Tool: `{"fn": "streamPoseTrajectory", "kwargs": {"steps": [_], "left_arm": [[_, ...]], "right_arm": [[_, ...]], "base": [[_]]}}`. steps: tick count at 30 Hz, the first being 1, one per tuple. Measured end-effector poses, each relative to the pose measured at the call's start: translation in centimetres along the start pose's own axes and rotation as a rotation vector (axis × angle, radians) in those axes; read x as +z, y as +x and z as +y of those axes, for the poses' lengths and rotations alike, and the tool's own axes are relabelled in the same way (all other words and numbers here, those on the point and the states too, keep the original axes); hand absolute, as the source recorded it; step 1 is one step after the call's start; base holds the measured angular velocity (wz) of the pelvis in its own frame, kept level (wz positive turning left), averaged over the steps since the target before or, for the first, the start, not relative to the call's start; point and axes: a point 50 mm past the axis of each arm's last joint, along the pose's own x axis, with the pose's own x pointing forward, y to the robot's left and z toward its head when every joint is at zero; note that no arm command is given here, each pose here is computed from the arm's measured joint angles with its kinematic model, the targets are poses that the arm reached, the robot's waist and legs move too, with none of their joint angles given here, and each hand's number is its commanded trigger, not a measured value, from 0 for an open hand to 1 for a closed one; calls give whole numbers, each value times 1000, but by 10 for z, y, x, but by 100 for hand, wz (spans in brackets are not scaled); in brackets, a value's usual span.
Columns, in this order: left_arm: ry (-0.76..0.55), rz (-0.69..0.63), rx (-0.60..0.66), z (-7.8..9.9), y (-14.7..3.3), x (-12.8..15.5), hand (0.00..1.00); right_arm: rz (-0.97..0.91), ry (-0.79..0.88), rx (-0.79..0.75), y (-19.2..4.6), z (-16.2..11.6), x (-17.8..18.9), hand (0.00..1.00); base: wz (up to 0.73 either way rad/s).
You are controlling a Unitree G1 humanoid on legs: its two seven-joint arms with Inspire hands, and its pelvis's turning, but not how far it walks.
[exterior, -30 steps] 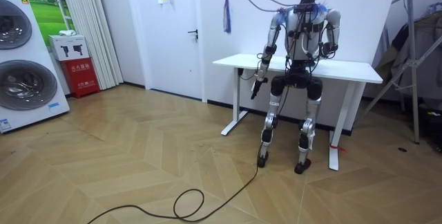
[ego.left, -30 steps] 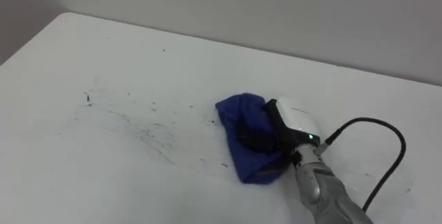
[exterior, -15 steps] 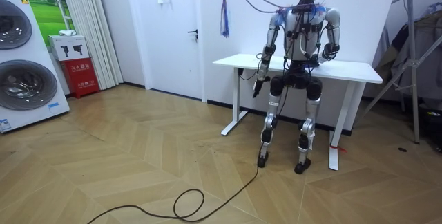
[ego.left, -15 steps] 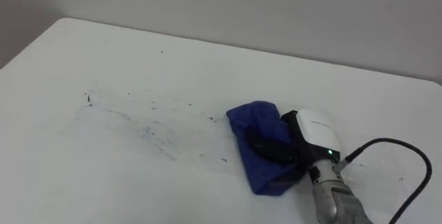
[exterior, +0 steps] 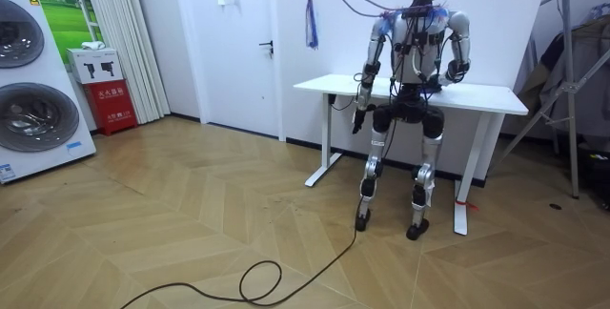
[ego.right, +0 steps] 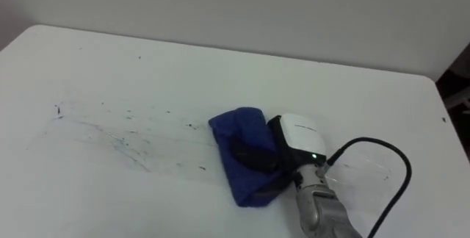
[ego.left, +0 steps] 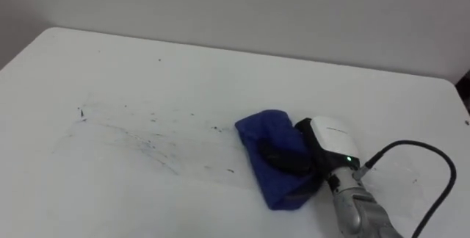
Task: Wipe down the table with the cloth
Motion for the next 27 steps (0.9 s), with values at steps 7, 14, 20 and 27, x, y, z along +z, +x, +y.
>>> {"fn": "streamPoseTrajectory", "kwargs": {"steps": [7, 14, 20, 27], "left_arm": [[-37, -5, -37, -1, 0, 0, 0], [-108, 33, -31, 2, -1, -11, 0], [-125, 74, -11, 18, -6, -31, 0], [-116, 69, -26, 23, -7, -31, 0]], "right_arm": [[4, 14, -12, -2, -8, -1, 0], [78, 67, -104, 0, -29, -18, 0], [138, 88, -336, -5, -87, -37, 0], [164, 141, -425, -9, -105, -47, 6]], "base": [[-4], [-12], [-13], [-10]]}}
